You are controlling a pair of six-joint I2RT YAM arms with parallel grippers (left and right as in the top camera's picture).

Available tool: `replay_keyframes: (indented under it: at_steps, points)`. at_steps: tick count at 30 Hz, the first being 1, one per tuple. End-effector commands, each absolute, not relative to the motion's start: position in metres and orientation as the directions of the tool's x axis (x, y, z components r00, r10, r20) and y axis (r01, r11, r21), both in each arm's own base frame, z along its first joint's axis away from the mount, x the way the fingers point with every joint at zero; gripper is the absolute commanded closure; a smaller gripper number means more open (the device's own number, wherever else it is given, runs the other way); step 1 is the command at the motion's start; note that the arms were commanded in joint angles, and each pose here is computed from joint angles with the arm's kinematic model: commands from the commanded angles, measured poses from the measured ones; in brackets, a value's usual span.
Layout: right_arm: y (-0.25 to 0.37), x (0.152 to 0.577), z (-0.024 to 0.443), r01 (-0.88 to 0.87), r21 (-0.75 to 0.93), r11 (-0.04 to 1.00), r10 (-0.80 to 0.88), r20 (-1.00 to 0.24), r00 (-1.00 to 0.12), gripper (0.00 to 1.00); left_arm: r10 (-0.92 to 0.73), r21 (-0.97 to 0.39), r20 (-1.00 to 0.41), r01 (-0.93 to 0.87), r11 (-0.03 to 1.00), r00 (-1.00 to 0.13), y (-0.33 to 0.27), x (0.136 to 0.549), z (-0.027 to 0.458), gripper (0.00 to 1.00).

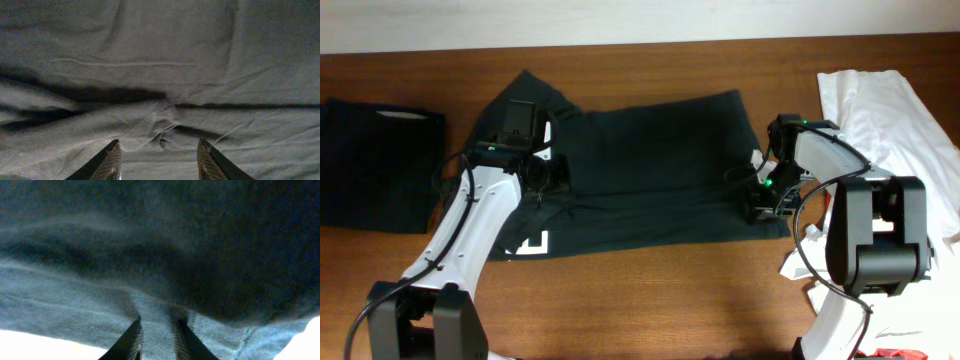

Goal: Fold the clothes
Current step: 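Move both grippers to the T-shirt's top corners and grasp them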

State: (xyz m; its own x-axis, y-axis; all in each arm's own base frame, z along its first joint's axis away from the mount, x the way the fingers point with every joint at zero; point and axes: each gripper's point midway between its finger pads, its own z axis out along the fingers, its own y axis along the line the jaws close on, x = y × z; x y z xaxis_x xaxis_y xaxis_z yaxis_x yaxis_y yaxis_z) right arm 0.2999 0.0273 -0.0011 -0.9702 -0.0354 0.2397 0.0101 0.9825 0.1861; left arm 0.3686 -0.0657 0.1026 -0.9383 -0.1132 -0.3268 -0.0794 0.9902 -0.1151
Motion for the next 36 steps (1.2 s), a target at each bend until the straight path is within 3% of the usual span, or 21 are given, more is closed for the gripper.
replay_keyframes:
  at_steps: [1,7,11,13,15,18,21,31,36]
  points:
    - [-0.013,0.261,-0.014,0.099,-0.076,0.992,0.120,0.379,-0.918,0.75,-0.102,-0.104,-0.326,-0.072,0.992,-0.940,-0.065,0.369,0.101,0.51]
    - [-0.021,0.260,-0.006,0.152,-0.112,0.982,0.183,0.372,-0.910,0.74,-0.102,-0.104,-0.326,-0.071,0.992,-0.940,-0.065,0.369,0.101,0.51]
    - [-0.007,0.303,0.038,0.170,0.004,0.985,0.166,0.203,-0.965,0.73,-0.074,-0.100,-0.371,-0.040,0.994,-0.926,-0.067,0.381,0.114,0.50]
    - [-0.001,0.328,0.076,0.149,0.060,0.987,0.145,0.075,-0.987,0.65,-0.092,-0.109,-0.427,-0.050,0.993,-0.900,-0.062,0.398,0.136,0.47]
    - [0.004,0.348,0.108,0.136,0.105,0.985,0.140,-0.029,-0.990,0.44,-0.112,-0.114,-0.474,-0.065,0.991,-0.873,-0.051,0.414,0.154,0.47]
    - [0.003,0.363,0.132,0.128,0.112,0.985,0.140,-0.110,-0.984,0.37,-0.140,-0.109,-0.509,-0.098,0.989,-0.849,-0.028,0.439,0.158,0.47]
    - [0.003,0.366,0.135,0.126,0.114,0.985,0.139,-0.120,-0.983,0.29,-0.171,-0.100,-0.518,-0.139,0.985,-0.838,0.001,0.466,0.149,0.46]
    - [0.004,0.359,0.134,0.129,0.115,0.985,0.140,-0.091,-0.986,0.26,-0.123,-0.023,-0.618,-0.139,0.990,-0.776,0.070,0.585,0.081,0.40]
    - [0.004,0.354,0.133,0.131,0.113,0.985,0.140,-0.073,-0.987,0.26,-0.087,-0.003,-0.669,-0.114,0.993,-0.738,0.075,0.613,0.038,0.40]
